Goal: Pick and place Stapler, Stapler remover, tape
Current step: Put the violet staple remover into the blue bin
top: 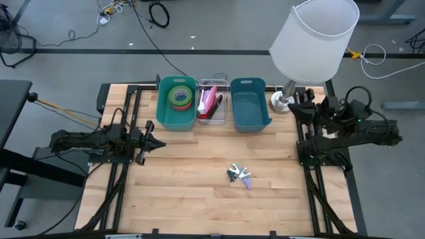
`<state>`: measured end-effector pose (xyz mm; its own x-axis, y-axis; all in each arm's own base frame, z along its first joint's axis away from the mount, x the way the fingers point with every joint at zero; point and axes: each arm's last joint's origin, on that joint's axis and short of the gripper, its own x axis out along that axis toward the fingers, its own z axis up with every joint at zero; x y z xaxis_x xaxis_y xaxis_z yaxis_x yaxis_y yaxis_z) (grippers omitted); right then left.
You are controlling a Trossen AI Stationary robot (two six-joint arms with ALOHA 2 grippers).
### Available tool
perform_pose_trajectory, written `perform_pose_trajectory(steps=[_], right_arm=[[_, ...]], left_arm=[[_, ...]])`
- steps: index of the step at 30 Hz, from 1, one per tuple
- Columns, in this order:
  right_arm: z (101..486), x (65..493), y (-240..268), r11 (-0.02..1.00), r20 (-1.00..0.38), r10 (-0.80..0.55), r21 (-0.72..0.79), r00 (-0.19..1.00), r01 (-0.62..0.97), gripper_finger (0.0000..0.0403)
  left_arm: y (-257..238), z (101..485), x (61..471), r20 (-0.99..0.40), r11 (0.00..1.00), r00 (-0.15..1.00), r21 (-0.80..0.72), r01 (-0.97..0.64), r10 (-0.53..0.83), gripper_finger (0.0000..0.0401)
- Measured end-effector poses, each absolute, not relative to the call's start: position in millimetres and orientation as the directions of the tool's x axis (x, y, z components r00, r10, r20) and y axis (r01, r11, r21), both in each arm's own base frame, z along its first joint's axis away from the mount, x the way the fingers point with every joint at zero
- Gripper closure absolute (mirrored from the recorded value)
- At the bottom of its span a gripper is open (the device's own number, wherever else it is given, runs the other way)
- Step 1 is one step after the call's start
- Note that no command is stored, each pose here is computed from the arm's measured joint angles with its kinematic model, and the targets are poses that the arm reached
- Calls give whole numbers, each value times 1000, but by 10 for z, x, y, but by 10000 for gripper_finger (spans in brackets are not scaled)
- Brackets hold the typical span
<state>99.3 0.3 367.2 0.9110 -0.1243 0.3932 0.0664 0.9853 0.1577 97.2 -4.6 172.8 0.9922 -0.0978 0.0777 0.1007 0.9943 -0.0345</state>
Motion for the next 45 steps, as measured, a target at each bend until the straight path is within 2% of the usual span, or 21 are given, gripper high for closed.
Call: perform_pose_trajectory(steps=[8, 15, 24, 28, 35, 45], right_arm=[[3997, 1065, 11, 986, 412, -115, 156, 904, 54, 403], [4082, 1192, 31, 991, 337, -67, 131, 939, 24, 403], [3952, 1506, 97, 988, 225, 106, 82, 969, -127, 403], [3834, 1664, 123, 982, 126, 159, 82, 979, -170, 403], [3628, 1845, 134, 983, -45, 160, 95, 986, -155, 403], [3454, 1974, 136, 989, -181, 142, 55, 973, -134, 403]], left_arm=[[-46, 1728, 972, 78, 994, 992, -34, 100, -97, 398], [-46, 1728, 972, 78, 994, 992, -34, 101, -98, 398], [-46, 1728, 972, 78, 994, 992, -34, 101, -98, 398], [-46, 1728, 972, 78, 994, 992, -34, 101, -98, 398], [-46, 1728, 972, 78, 994, 992, -34, 100, -97, 398], [-46, 1728, 972, 78, 994, 992, -34, 101, -98, 398]])
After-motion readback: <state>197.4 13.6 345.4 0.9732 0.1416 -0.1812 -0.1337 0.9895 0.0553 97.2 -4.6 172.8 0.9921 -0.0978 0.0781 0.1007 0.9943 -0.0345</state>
